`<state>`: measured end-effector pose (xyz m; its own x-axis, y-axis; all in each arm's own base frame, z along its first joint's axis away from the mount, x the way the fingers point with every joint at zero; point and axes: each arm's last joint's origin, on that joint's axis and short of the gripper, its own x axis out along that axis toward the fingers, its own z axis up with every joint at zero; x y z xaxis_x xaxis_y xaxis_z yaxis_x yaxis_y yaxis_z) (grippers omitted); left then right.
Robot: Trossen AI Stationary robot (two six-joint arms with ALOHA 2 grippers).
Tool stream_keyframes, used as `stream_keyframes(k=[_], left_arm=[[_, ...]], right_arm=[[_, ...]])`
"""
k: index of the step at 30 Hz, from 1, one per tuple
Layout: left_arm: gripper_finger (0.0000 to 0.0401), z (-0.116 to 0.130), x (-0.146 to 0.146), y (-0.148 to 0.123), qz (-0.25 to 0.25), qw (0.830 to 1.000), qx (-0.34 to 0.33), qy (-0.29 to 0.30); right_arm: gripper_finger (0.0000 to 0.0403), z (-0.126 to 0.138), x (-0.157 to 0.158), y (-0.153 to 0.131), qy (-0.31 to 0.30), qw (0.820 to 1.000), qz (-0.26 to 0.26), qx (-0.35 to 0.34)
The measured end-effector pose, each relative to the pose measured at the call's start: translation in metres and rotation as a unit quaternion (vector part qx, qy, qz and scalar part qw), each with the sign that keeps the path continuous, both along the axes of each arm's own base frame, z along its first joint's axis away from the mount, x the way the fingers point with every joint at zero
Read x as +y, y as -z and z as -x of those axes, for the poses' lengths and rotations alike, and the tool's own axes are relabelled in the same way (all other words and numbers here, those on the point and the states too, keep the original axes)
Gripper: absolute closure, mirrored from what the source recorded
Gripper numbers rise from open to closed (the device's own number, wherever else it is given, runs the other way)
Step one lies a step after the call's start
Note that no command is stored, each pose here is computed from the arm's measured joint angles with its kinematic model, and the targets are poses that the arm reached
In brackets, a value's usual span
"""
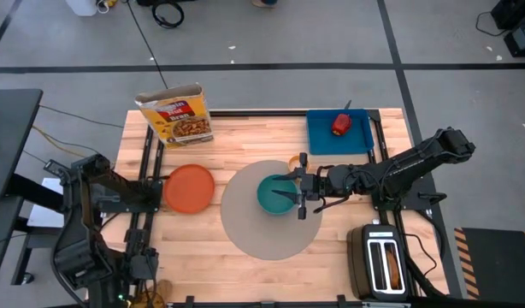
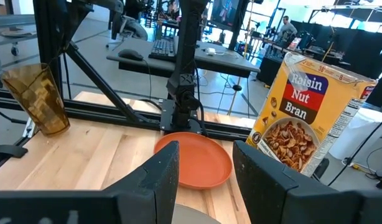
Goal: Arrange a breakfast setting
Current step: Put the spoon on the mat to the right of the bowl
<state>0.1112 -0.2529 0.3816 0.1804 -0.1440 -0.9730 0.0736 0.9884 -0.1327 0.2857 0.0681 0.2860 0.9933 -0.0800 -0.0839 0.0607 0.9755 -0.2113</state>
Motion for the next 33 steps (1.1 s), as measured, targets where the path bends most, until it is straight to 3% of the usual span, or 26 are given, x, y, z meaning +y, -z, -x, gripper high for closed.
stream_keyframes(k=[12,18,22,33], left_arm=[[0.0386,-0.003,0.012,-0.008,-0.006,0.999,-0.046,0.008],[0.0386,-0.007,0.019,0.006,-0.035,0.999,-0.031,0.015],[0.0387,-0.004,0.028,0.007,-0.027,0.999,-0.012,0.011],[0.0387,0.005,0.049,-0.011,0.005,0.999,-0.037,0.012]], right_arm=[[0.0243,0.001,0.003,0.0,-0.004,1.0,-0.001,0.002],[0.0243,0.002,0.008,0.001,-0.013,1.0,-0.001,0.004],[0.0243,0.003,0.011,0.001,-0.019,1.0,-0.001,0.005],[0.0243,0.004,0.014,0.001,-0.025,1.0,-0.001,0.005]])
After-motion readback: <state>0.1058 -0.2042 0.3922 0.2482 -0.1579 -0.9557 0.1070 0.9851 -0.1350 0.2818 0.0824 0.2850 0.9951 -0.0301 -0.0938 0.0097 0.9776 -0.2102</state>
